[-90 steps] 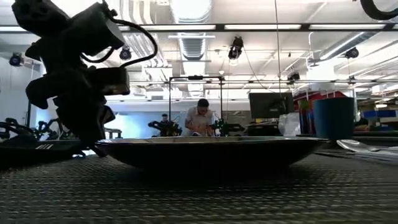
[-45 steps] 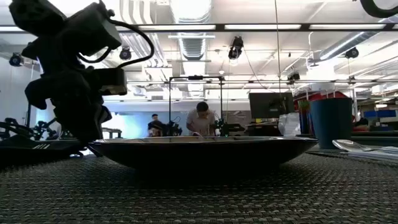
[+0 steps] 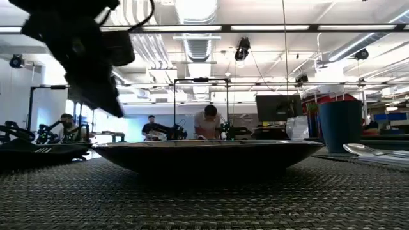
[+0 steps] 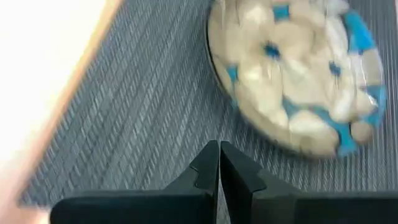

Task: Set table place
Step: Adjust the gray mat and the utensils on the table

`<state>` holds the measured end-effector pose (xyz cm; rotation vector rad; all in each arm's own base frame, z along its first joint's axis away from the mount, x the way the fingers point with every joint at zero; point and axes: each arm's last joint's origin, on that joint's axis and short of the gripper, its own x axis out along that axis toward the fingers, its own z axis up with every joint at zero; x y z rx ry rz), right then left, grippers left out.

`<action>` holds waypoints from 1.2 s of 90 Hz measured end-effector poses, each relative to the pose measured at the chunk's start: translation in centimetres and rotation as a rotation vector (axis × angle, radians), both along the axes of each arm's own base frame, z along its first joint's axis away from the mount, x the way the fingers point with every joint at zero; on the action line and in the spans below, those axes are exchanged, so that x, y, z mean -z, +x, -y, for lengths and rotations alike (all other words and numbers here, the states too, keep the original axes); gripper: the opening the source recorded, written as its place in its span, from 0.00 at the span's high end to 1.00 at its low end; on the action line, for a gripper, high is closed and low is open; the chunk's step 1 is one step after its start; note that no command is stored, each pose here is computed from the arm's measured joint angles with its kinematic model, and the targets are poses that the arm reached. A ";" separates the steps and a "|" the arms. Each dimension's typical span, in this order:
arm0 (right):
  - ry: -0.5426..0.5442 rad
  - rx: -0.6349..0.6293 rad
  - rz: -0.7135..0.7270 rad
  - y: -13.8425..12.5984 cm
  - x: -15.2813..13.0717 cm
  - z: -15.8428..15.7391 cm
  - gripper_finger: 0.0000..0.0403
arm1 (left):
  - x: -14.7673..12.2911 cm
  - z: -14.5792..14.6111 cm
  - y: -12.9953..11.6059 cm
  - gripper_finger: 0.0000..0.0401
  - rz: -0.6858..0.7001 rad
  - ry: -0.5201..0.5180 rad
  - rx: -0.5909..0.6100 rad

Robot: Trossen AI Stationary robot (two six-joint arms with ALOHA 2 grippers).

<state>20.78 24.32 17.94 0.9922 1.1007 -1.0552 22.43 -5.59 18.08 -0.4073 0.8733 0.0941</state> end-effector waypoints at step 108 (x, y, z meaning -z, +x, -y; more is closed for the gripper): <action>-0.367 -0.237 0.328 12.5 -5.8 9.2 1.00 | 4.8 7.6 -10.8 1.00 -0.372 -0.032 -0.143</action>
